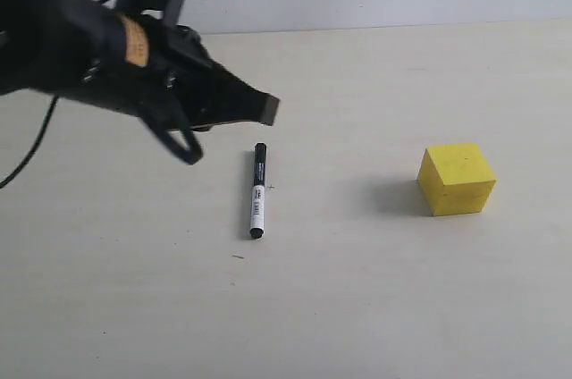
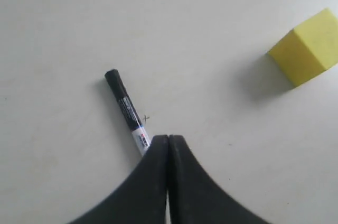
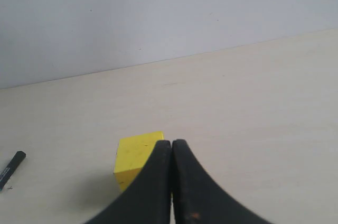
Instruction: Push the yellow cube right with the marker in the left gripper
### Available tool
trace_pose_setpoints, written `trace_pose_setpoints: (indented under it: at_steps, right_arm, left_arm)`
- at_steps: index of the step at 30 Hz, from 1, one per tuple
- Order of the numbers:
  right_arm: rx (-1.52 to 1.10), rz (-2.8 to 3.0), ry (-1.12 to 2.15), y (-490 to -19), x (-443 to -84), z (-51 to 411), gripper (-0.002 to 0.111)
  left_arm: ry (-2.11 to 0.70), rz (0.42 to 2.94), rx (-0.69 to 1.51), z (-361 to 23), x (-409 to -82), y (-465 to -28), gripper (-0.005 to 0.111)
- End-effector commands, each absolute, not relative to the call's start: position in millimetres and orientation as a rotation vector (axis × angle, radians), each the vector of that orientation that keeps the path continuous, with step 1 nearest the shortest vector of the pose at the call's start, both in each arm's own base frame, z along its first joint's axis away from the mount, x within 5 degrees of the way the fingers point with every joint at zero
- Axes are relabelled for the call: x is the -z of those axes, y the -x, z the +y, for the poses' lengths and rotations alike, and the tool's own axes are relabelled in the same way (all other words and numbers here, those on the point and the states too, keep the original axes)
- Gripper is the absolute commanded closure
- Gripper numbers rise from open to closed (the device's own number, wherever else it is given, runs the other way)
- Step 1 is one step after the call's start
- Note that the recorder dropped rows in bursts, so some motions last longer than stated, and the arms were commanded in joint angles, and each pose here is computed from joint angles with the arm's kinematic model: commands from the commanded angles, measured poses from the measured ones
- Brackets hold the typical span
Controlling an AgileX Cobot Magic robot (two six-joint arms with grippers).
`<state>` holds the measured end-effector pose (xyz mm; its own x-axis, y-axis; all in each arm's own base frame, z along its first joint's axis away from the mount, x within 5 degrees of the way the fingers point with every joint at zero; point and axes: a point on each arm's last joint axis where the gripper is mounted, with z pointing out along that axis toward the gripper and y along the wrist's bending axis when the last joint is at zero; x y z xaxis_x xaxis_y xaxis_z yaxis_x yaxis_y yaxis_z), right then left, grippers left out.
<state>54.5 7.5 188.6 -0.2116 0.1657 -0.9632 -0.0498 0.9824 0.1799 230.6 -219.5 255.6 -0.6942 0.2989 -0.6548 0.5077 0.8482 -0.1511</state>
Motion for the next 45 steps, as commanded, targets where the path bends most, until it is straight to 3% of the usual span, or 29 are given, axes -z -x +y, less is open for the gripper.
trace_pose_setpoints:
  at_steps: [1, 6, 11, 33, 39, 45]
  right_arm:
    - [-0.19, 1.774, -0.08, -54, -187, 7, 0.108]
    - [-0.19, 1.774, -0.08, -54, -187, 7, 0.108]
    - [-0.19, 1.774, -0.08, -54, -187, 7, 0.108]
    - [-0.189, 1.767, -0.081, -54, -188, 7, 0.108]
    - [-0.189, 1.767, -0.081, -54, -188, 7, 0.108]
    - [-0.189, 1.767, -0.081, -54, -188, 7, 0.108]
  left_arm:
    - [-0.461, 2.084, 0.602, -180, -271, -205, 0.107]
    - [-0.368, 1.831, 0.69, -136, -278, -169, 0.107]
    - [-0.357, 1.783, 0.607, -101, -277, -144, 0.107]
    - [-0.383, 1.743, 0.558, -88, -284, -131, 0.107]
    - [-0.202, 1.766, 0.369, -49, -282, -126, 0.107]
    - [-0.026, 1.655, 0.236, -16, -270, -95, 0.107]
